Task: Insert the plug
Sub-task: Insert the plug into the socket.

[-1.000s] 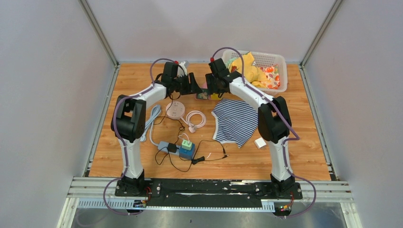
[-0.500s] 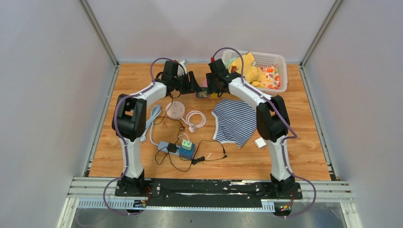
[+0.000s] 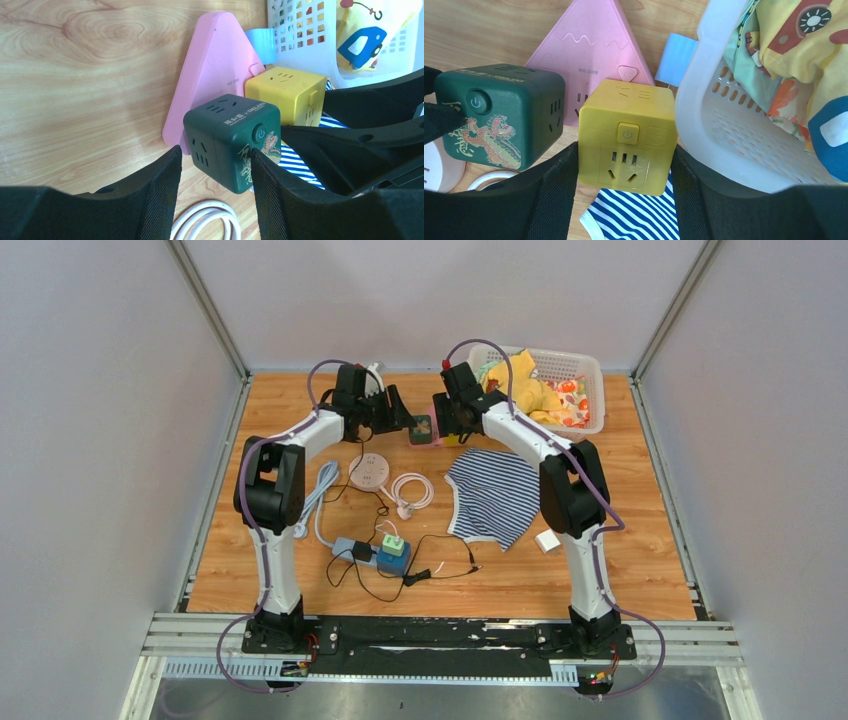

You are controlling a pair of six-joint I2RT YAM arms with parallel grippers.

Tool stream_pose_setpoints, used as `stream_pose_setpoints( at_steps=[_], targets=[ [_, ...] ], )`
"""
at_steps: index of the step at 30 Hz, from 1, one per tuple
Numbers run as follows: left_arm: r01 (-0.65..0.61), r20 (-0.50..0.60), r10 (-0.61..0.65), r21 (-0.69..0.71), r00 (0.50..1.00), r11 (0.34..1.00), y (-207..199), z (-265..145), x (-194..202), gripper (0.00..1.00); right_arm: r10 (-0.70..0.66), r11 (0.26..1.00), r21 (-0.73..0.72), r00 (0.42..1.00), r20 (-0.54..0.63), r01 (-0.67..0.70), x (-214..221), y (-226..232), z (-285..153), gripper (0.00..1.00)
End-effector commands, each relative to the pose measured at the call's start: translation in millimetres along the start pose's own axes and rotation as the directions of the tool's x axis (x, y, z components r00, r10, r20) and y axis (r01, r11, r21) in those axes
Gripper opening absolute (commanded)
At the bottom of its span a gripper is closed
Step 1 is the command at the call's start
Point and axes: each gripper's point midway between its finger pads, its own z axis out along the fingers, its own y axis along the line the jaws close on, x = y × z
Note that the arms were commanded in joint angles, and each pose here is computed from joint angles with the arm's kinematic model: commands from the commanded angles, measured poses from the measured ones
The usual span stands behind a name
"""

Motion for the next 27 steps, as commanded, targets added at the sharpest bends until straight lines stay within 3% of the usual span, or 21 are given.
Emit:
stream_pose_setpoints(
  at_steps=[1,9,20,27],
  targets=[
    [0.034,-0.092,-0.051,-0.178,0.994,0.983,61.8,16.9,40.7,0.53,-0.07,0.996,-0.068,0.975,-0.21,0.057,64.4,7.0,20.3,0.08],
    [0.026,-0.136,-0.05,-0.174,0.989,0.984,68.2,18.2,64.3,0.53,-0.063,0.993,-0.115,0.972,-0.226,0.037,68.8,16.1,22.7,0.08],
    [-0.074,-0.243,-0.007,-0.321,0.97,0.944,96.7,5.4,96.9,0.48,-0.061,0.987,-0.161,0.969,-0.238,0.023,71.3,25.7,24.6,0.07],
    [-0.076,-0.219,0.006,-0.31,0.976,0.948,83.9,-11.1,84.8,0.52,-0.075,0.979,-0.203,0.969,-0.237,0.027,69.7,40.8,21.0,0.06]
  ],
)
